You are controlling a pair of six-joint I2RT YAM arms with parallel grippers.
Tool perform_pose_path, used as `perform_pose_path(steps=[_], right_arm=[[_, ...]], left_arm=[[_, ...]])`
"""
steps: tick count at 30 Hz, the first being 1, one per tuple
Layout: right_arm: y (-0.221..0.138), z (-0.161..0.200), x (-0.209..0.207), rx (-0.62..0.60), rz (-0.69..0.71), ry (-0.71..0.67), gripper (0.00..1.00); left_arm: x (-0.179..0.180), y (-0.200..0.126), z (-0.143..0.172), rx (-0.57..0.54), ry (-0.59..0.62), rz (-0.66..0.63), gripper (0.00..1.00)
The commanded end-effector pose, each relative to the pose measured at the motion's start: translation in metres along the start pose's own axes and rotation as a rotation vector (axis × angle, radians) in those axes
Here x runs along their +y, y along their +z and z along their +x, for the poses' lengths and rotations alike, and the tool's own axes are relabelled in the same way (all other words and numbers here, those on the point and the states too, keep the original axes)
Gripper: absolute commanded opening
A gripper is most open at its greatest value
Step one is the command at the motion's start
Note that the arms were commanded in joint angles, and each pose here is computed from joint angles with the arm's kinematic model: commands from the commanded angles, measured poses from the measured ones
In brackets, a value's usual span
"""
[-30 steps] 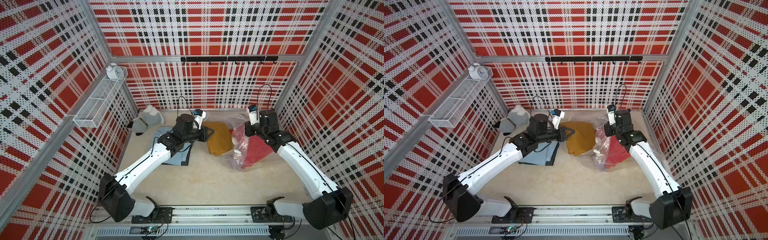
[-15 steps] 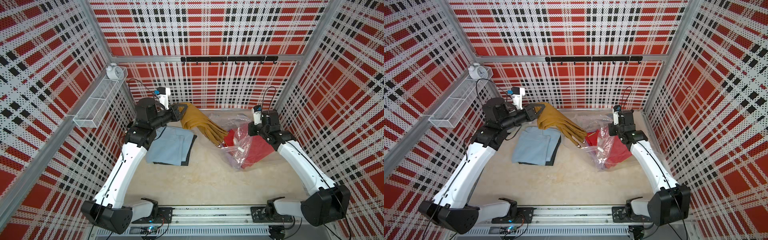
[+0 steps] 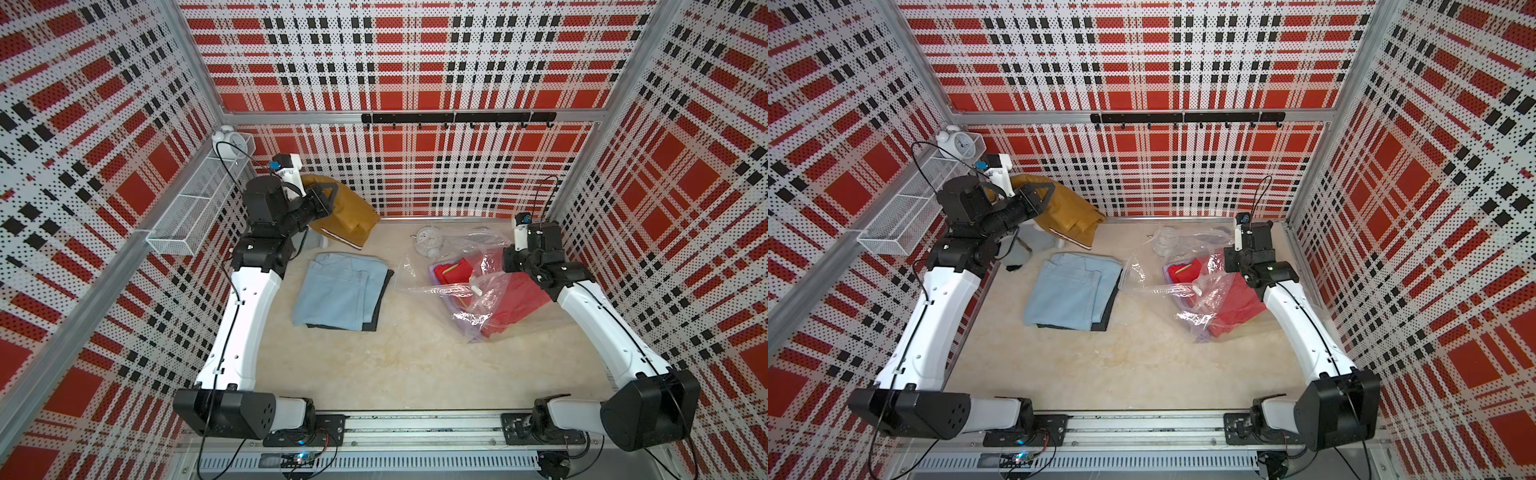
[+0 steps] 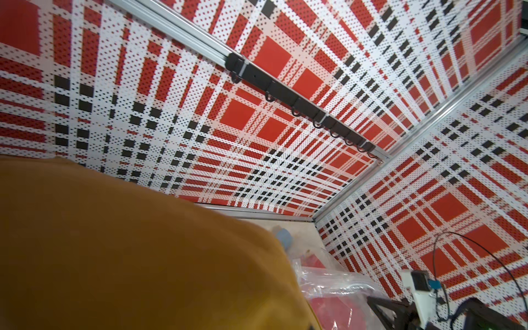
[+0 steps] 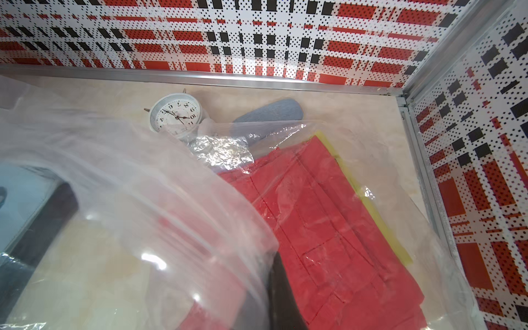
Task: Take the trousers out of the vacuum bag
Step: Place the trousers at the center of the board.
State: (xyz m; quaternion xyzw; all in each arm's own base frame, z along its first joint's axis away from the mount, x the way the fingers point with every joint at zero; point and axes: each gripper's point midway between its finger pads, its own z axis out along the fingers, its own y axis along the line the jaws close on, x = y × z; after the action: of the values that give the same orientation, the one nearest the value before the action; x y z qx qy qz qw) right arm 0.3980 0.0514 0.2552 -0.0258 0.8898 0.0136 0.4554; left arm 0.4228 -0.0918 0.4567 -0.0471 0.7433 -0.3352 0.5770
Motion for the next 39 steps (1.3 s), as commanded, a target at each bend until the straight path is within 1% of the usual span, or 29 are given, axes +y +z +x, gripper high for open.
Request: perform_pose_path(steps=[1, 9, 22, 28, 31, 35, 39], right_arm=[[-0.008, -0.007, -0.009, -0.034, 0.027, 0.022, 0.00], [-0.006, -0.007, -0.009, -0.028, 0.023, 0.020, 0.00], [0.002, -0.005, -0.007, -0.013, 0.013, 0.016, 0.00], [0.004, -0.006, -0.004, -0.007, -0.005, 0.013, 0.00], [0.004, -0.005, -0.004, -0.005, -0.002, 0.012, 0.00], [0.003, -0.005, -0.005, -0.003, 0.001, 0.010, 0.00], [0.003, -0.005, -0.005, -0.002, 0.003, 0.006, 0.00]], left_arm=[[-0.028, -0.006, -0.046, -0.160, 0.097, 0.081, 0.00], [0.005, 0.028, -0.029, -0.142, 0.049, 0.036, 0.00], [0.043, 0.063, -0.013, -0.161, -0.009, -0.010, 0.00], [0.054, 0.086, -0.014, -0.162, 0.002, -0.022, 0.00], [0.054, 0.094, -0.012, -0.156, -0.007, -0.018, 0.00], [0.052, 0.094, 0.000, -0.150, -0.013, -0.043, 0.00], [0.054, 0.080, 0.015, -0.149, -0.026, -0.087, 0.00]])
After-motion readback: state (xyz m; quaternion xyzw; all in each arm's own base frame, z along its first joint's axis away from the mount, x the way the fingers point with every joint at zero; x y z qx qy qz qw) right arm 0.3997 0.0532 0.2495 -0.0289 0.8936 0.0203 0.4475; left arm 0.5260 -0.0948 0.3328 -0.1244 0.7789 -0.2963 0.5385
